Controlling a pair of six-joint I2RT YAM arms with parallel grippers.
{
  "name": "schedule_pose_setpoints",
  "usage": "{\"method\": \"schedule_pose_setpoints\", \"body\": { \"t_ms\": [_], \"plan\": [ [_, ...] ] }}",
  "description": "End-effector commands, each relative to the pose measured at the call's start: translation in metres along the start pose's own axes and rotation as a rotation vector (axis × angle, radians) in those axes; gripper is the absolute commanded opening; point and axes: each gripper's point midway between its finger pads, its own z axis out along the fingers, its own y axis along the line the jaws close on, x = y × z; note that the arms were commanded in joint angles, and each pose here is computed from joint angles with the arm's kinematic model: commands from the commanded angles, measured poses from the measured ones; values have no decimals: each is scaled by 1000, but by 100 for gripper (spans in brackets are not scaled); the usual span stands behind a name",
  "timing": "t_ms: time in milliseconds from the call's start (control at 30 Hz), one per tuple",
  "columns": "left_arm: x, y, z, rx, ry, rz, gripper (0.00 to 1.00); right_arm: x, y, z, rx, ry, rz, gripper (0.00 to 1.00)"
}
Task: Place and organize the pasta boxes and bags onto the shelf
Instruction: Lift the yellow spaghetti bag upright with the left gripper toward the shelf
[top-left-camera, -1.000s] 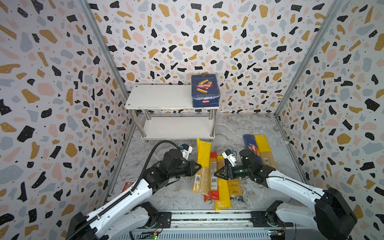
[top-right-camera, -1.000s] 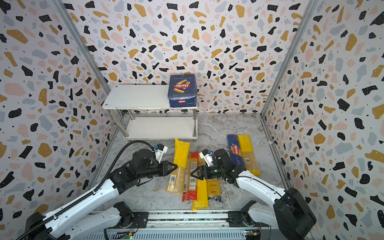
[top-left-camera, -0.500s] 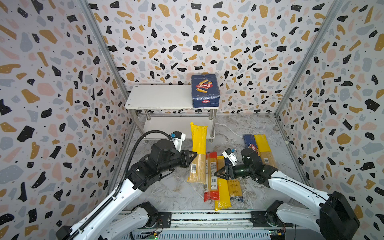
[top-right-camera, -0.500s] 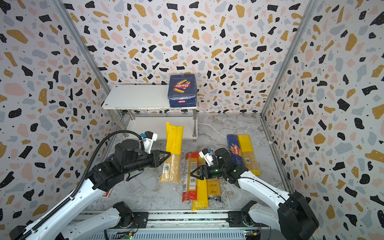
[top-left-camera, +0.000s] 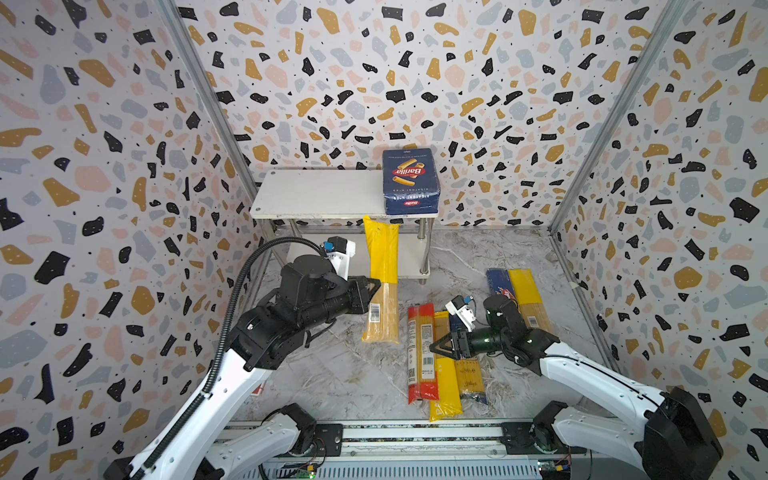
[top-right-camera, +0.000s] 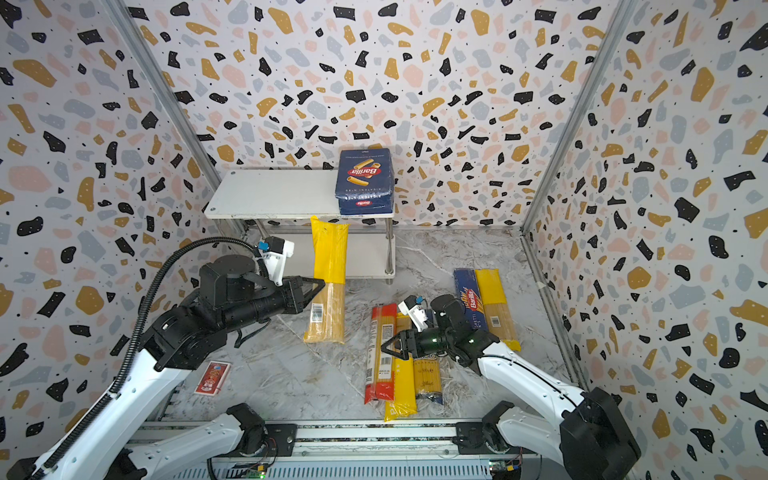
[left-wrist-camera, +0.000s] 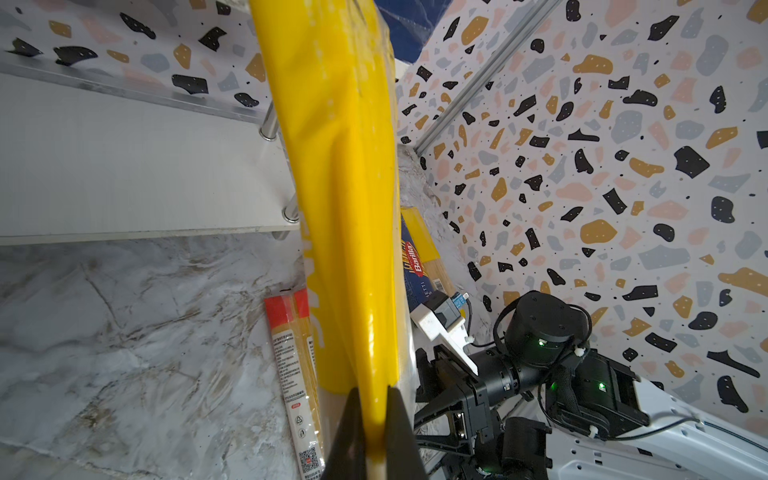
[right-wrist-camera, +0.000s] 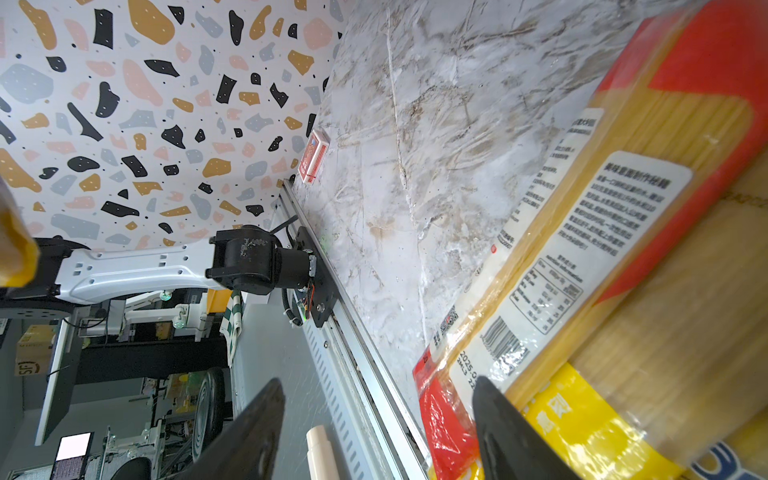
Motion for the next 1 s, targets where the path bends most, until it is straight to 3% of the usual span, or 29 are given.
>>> {"method": "schedule_pose_setpoints", "body": {
  "t_ms": [0, 467, 967],
  "plan": [
    [-53, -31, -28, 88, -201, 71, 0, -9, 15, -9, -26, -25, -49, 72],
    [-87, -13, -33, 23, -272, 63, 0, -13, 13, -18, -32, -40, -51, 72],
    [-140, -5, -28, 40, -335, 73, 0, -19, 7, -24, -24, -51, -41, 72]
  ]
}}
